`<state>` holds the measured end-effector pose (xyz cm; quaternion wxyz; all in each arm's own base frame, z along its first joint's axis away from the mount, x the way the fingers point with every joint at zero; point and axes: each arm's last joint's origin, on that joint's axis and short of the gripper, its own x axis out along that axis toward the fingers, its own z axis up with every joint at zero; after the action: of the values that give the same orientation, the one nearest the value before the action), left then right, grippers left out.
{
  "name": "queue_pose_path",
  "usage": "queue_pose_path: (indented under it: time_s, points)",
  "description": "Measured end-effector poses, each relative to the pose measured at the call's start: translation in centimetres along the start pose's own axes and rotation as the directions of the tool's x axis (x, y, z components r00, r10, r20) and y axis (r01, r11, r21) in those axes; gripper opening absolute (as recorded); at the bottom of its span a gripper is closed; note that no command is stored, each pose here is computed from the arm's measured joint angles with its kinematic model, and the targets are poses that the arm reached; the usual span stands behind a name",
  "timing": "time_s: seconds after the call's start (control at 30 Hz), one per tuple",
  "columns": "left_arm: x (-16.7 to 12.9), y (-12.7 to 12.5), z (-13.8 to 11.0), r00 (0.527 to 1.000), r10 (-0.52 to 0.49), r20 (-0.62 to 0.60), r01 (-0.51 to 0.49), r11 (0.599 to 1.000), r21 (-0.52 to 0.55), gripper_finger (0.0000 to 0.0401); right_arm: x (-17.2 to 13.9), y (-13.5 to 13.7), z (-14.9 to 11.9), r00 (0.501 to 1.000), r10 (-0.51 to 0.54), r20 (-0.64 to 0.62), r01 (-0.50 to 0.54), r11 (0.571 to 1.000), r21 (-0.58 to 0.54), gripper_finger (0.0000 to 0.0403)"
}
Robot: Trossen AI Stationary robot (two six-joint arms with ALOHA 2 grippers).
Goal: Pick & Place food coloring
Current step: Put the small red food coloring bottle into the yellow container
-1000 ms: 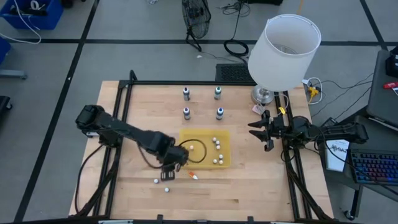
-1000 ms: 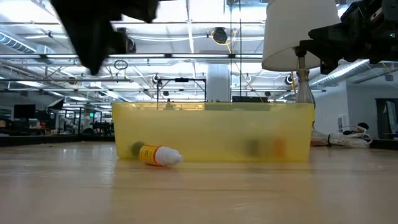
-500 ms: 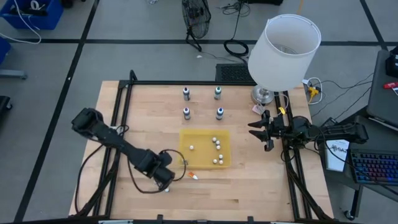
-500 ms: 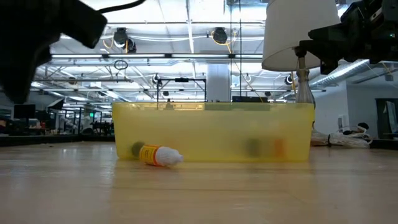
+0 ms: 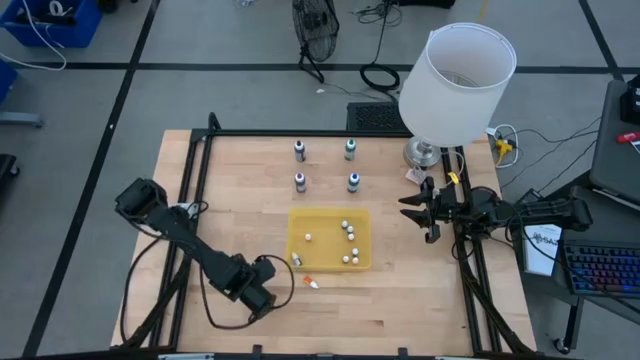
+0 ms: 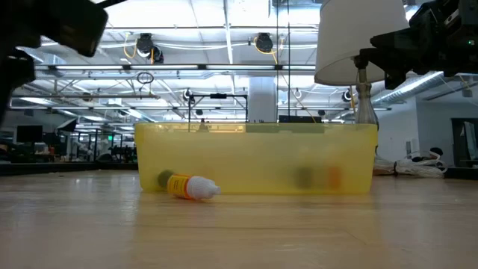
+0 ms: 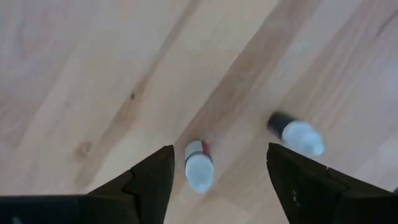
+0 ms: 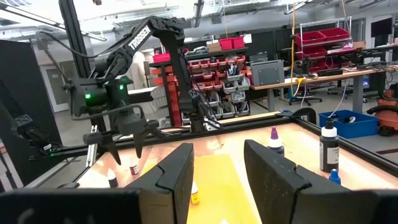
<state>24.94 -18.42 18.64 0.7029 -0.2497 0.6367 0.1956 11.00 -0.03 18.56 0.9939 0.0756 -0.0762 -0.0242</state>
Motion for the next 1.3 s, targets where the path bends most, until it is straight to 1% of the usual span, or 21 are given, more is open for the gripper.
queue_pose_path:
  time_s: [0.13,0.23,0.43,0.73,1.0,1.3]
  points:
    - [1.3,-0.5,-0.5,0.998,0.016,-0.062,-0.014,1.0,0.027,0.0236,0.0,0.0,0.0,1.0,0.0,0.0,0.0,1.0,0.0,0.013]
    - [1.9,-0.6,-0.6,0.996,0.03,-0.079,-0.027,0.999,0.039,0.0225,0.0,0.0,0.0,1.0,0.0,0.0,0.0,1.0,0.0,0.013]
    - [2.0,-0.5,-0.5,0.997,0.036,-0.072,-0.034,0.999,0.036,0.0204,0.0,0.0,0.0,1.0,0.0,0.0,0.0,1.0,0.0,0.013]
    - [2.0,-0.7,-1.2,0.997,0.036,-0.074,-0.033,0.998,0.045,0.0174,0.0,0.0,0.0,1.0,0.0,0.0,0.0,1.0,0.0,0.013]
    - [1.9,-0.8,-1.4,0.997,0.037,-0.067,-0.033,0.998,0.051,0.0157,0.0,0.0,0.0,1.0,0.0,0.0,0.0,1.0,0.0,0.013]
    - [1.9,-0.8,-1.4,0.998,0.041,-0.049,-0.037,0.996,0.084,0.014,0.0,0.0,0.0,1.0,0.0,0.0,0.0,1.0,0.0,0.013]
